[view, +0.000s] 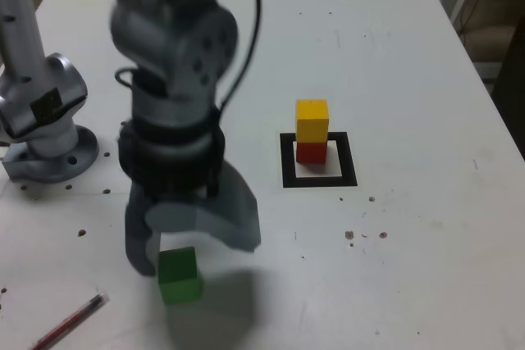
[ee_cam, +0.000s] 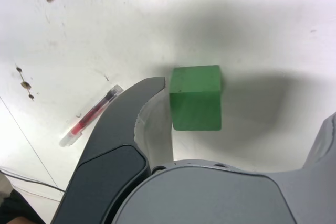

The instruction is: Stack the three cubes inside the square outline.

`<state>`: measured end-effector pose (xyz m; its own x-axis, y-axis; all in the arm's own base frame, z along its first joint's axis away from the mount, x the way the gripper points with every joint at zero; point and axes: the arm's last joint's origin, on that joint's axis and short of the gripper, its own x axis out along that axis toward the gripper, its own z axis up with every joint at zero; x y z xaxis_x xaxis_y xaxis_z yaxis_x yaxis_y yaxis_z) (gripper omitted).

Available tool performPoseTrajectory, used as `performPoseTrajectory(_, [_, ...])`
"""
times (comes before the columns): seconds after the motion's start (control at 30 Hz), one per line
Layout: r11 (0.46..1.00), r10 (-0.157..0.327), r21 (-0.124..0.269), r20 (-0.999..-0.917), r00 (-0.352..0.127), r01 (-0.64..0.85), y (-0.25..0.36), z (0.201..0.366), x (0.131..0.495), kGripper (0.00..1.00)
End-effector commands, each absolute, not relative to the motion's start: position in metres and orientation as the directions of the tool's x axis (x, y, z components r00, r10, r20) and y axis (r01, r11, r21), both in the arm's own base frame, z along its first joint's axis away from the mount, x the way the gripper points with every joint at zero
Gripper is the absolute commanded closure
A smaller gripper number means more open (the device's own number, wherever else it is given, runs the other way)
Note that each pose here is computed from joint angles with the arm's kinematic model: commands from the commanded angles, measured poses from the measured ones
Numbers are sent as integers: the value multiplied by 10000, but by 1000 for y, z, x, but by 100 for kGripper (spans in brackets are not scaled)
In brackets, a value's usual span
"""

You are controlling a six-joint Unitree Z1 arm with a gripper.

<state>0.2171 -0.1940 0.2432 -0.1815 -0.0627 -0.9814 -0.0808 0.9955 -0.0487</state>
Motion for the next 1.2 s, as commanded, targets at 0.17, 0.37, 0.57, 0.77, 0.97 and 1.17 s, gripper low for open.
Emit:
performPoseTrajectory(0.17, [9939,-16,265,-9670,-2547,-1067,-196,227,213,0])
performPoseTrajectory(0.37, [9923,17,328,-9680,-2509,-1198,-193,217,210,3])
performPoseTrajectory(0.57, [9926,-423,-165,-9757,-2150,-1207,-200,210,217,10])
performPoseTrajectory(0.77, [9924,-577,-327,-9751,-2142,-1184,-202,208,219,17])
performPoseTrajectory(0.97, [9928,-673,-438,-9739,-2169,-1113,-203,202,220,28])
performPoseTrajectory(1.17, [9929,-671,-447,-9757,-2086,-1104,-202,202,219,52])
